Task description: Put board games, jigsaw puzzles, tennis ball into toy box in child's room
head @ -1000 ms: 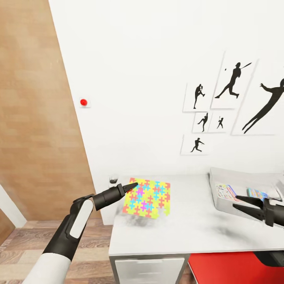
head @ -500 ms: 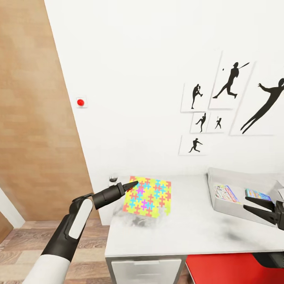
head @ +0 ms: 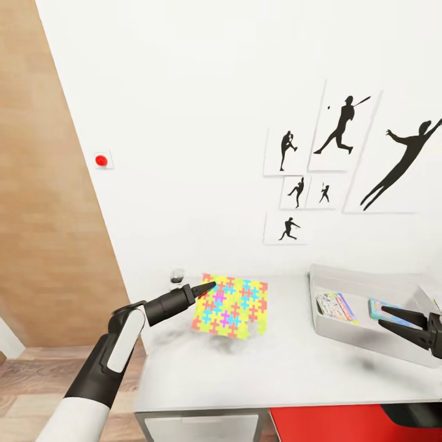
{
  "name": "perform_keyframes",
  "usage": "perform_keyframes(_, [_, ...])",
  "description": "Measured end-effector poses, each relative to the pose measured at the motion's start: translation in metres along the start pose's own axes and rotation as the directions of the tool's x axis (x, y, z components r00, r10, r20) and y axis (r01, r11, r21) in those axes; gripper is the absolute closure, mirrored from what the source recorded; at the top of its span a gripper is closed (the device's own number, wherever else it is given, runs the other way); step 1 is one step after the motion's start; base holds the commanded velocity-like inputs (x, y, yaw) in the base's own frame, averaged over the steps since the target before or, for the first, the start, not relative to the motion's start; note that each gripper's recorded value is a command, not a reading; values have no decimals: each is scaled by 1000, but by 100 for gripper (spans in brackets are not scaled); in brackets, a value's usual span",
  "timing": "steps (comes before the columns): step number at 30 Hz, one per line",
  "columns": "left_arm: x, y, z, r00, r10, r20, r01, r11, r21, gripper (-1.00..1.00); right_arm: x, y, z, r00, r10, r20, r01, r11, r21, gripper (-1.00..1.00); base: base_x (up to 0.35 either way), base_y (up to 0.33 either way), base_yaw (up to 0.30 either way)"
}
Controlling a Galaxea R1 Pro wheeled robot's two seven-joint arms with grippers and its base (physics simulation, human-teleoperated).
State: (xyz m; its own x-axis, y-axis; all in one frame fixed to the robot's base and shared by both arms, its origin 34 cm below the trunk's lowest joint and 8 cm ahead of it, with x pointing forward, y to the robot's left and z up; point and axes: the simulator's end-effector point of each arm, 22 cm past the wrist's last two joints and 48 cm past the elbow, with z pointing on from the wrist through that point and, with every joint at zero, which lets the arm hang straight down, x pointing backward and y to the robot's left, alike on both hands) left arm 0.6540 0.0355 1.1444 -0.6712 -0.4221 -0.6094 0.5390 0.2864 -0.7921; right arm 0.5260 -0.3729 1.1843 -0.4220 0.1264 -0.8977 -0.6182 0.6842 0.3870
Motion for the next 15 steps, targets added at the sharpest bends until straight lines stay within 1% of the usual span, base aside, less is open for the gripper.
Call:
perform_keyframes(10, [0, 0, 0, 1000, 0, 0, 0, 1000, 0, 100, 1, 0, 0, 1000, 5, -2, -5, 1000, 1, -100, 53, -269, -4])
perform_keyframes(15, [0, 0, 0, 1000, 0, 0, 0, 1000, 0, 100, 1, 0, 0, 1000, 11, -2, -11, 1000, 1, -100, 11, -206, -97])
